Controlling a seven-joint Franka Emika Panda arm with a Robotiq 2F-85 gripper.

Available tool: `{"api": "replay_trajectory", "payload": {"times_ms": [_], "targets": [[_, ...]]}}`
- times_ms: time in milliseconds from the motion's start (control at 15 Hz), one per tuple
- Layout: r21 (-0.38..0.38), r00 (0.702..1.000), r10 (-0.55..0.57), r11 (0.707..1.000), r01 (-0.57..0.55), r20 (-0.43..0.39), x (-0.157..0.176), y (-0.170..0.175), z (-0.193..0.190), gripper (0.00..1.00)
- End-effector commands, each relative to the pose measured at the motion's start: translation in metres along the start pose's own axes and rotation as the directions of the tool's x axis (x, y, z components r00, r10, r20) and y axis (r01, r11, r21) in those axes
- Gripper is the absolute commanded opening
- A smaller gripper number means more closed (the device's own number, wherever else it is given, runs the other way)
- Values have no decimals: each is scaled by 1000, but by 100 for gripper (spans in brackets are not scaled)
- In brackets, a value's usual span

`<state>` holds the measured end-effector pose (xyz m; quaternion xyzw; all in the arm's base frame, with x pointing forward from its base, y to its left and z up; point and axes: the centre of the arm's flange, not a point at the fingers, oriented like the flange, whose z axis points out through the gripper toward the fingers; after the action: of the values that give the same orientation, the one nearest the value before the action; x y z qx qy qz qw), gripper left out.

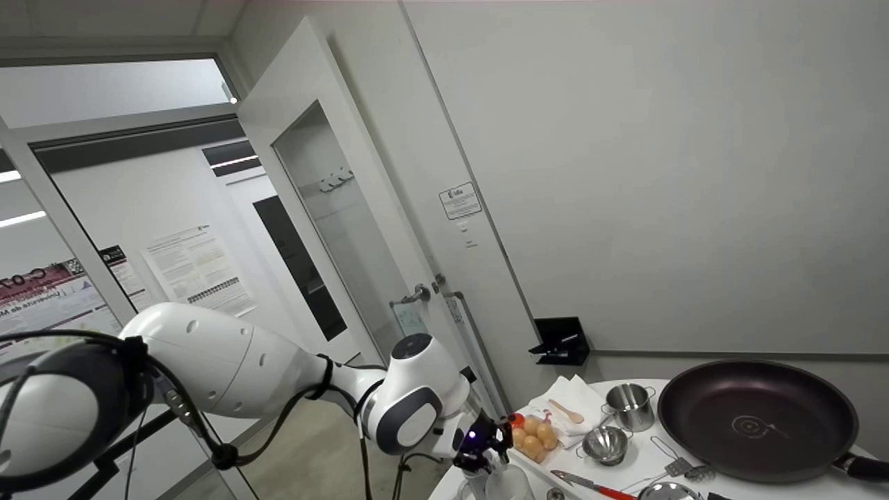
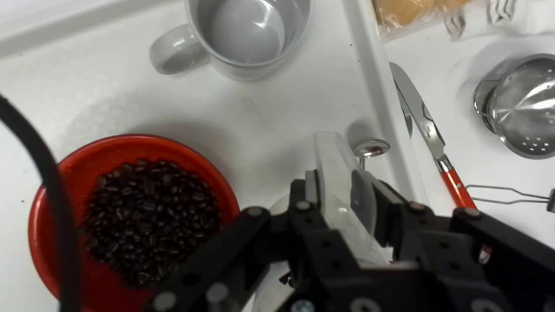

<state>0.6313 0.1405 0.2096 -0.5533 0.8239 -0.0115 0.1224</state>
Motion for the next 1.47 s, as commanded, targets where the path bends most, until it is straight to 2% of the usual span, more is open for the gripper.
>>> {"api": "replay_trajectory", "payload": {"times_ms": [0, 333, 600, 1067, 1267, 1333, 1400], "targets": [[43, 996, 56, 998, -53, -75, -13, -21, 18, 10], [48, 988, 95, 995, -90, -120, -14, -34, 39, 10], [31, 987, 83, 996, -79, -139, -23, -33, 50, 10], [-57, 980, 24, 998, -36, -200, -46, -6, 74, 10], [-79, 980, 0, 997, -16, -197, -48, 4, 87, 11], [-82, 981, -2, 997, -14, -194, -48, 6, 89, 14], [-83, 981, 3, 996, -20, -194, -47, 7, 92, 51]]}}
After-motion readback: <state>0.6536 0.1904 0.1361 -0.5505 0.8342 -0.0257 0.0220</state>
